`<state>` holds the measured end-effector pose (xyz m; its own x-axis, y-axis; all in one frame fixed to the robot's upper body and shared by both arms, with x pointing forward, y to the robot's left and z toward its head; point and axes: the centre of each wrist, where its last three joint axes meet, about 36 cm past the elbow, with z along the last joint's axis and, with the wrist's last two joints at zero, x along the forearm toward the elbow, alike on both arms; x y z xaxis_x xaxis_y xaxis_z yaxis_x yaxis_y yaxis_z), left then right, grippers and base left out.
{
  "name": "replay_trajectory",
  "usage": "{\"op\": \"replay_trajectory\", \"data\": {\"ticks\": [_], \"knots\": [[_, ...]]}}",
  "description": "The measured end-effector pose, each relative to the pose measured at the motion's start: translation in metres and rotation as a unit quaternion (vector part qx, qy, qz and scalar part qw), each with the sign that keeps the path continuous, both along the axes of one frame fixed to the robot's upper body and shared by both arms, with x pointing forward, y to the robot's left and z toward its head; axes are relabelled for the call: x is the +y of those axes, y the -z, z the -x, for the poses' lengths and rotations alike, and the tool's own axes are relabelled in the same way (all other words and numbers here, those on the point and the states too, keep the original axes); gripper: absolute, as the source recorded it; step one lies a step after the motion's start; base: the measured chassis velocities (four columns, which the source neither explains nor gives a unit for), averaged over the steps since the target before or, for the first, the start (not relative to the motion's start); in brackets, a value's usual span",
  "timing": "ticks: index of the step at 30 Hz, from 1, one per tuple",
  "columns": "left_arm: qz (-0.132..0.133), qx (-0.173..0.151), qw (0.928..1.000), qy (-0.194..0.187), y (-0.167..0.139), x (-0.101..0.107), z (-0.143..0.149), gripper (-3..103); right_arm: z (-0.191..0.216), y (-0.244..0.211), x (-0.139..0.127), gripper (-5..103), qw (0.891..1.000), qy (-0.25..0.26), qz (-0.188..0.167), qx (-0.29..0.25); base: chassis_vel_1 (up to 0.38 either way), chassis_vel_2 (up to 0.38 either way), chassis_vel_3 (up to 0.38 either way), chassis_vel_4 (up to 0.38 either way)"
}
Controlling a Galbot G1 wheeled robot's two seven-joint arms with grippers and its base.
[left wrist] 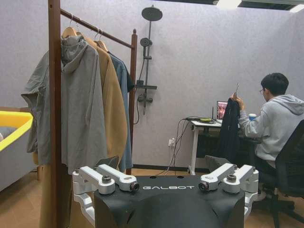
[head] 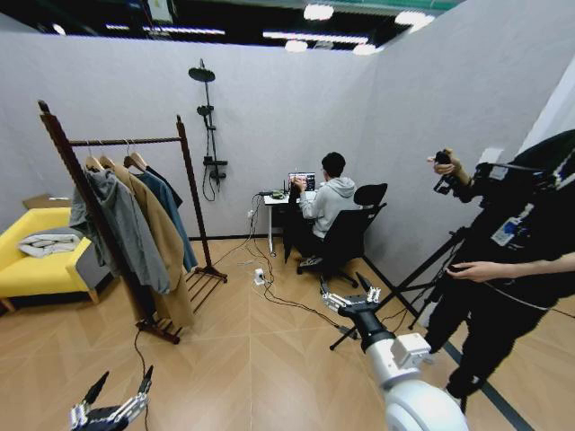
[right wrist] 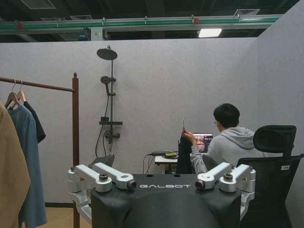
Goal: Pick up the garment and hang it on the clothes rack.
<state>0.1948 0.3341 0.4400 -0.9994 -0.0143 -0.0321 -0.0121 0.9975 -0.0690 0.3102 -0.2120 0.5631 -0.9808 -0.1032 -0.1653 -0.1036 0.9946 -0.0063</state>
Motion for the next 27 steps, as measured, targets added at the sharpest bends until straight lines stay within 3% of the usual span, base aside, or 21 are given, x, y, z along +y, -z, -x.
{"op": "replay_trajectory", "data": {"ticks": [5,8,21,24,25,27], "knots": [[0.0,0.0,1.0,0.0,0.0,0.0,0.0,100,-0.001,0.001,0.0,100,1.0,-0.012,-0.015,0.013,-0.055,0.049,0.042,-0.04],[0.0,0.0,1.0,0.0,0.0,0.0,0.0,100,0.002,-0.002,0.001,100,0.997,-0.036,-0.038,0.048,0.0,0.0,0.0,0.0],[0.0,0.0,1.0,0.0,0.0,0.0,0.0,100,0.011,0.012,-0.007,100,0.996,-0.015,-0.038,0.083,0.0,0.0,0.0,0.0],[0.0,0.0,1.0,0.0,0.0,0.0,0.0,100,0.011,0.019,-0.039,100,0.997,0.003,-0.024,0.078,0.0,0.0,0.0,0.0],[0.0,0.0,1.0,0.0,0.0,0.0,0.0,100,0.011,0.019,-0.039,100,0.997,0.003,-0.024,0.078,0.0,0.0,0.0,0.0],[0.0,0.0,1.0,0.0,0.0,0.0,0.0,100,0.002,0.029,-0.082,100,0.997,0.038,-0.016,0.065,0.0,0.0,0.0,0.0]]}}
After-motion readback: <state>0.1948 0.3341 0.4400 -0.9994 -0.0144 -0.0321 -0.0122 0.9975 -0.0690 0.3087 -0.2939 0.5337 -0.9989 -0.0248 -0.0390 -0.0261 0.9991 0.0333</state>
